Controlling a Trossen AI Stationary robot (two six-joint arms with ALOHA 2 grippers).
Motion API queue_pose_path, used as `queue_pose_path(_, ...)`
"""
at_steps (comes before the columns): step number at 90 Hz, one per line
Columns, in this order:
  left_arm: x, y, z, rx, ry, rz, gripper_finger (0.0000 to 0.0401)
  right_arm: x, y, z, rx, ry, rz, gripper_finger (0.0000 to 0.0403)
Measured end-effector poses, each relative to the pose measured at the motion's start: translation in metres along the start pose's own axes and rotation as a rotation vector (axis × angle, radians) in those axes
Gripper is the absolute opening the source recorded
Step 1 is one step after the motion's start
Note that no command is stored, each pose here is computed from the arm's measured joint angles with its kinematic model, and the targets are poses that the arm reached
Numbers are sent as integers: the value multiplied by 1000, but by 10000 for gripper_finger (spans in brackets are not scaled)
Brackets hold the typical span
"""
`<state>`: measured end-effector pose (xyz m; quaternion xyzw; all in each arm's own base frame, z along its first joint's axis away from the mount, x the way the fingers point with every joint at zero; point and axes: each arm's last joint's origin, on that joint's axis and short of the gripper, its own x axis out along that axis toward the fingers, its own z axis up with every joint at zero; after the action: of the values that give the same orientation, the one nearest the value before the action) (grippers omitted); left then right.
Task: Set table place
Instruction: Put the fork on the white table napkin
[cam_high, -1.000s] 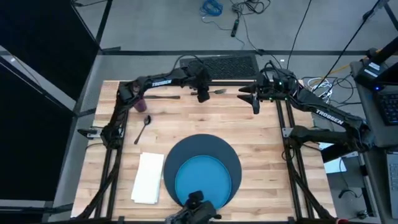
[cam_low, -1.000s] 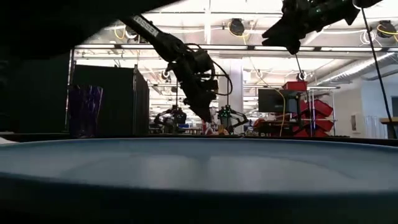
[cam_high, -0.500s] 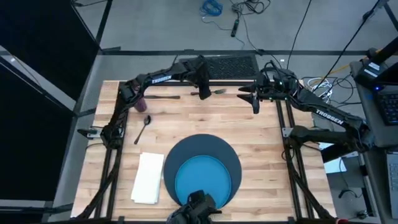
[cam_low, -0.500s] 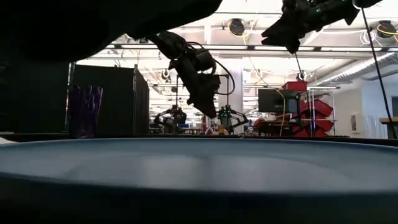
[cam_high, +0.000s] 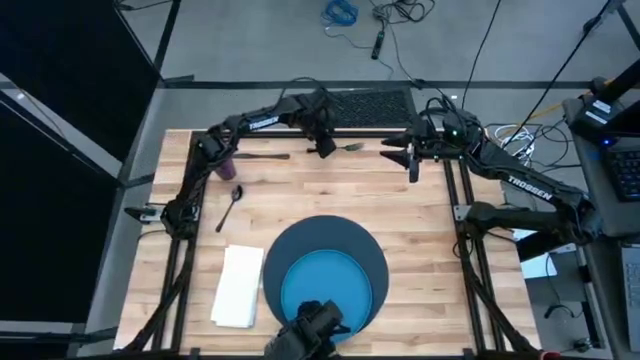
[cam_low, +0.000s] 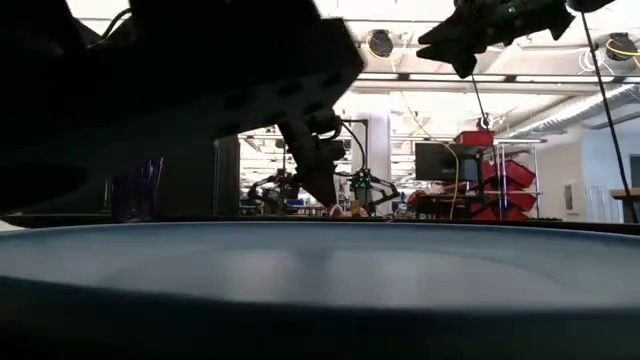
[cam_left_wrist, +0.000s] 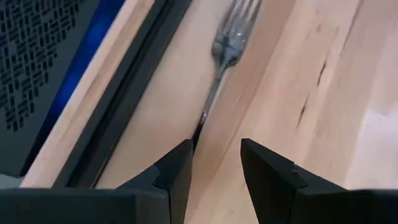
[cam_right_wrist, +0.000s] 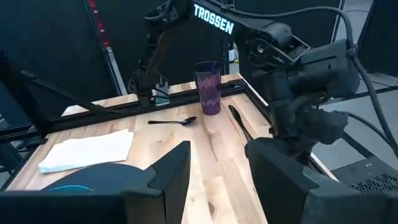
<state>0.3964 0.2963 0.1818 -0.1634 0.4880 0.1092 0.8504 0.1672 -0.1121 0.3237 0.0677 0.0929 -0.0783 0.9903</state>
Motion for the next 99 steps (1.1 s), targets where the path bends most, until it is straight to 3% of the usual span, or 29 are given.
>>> queue_pose_path(26, 4, -13, 4, 87, 3, 49, 123, 0, 0, 2, -5, -19, 1, 148)
queue_pose_path(59, 2, 4, -10, -106, 90, 10, 123, 0, 0, 2, -3, -23, 1, 148)
queue_pose_path(99, 5, 2, -17, -136, 157, -29, 123, 0, 0, 3, -4, -25, 1, 148)
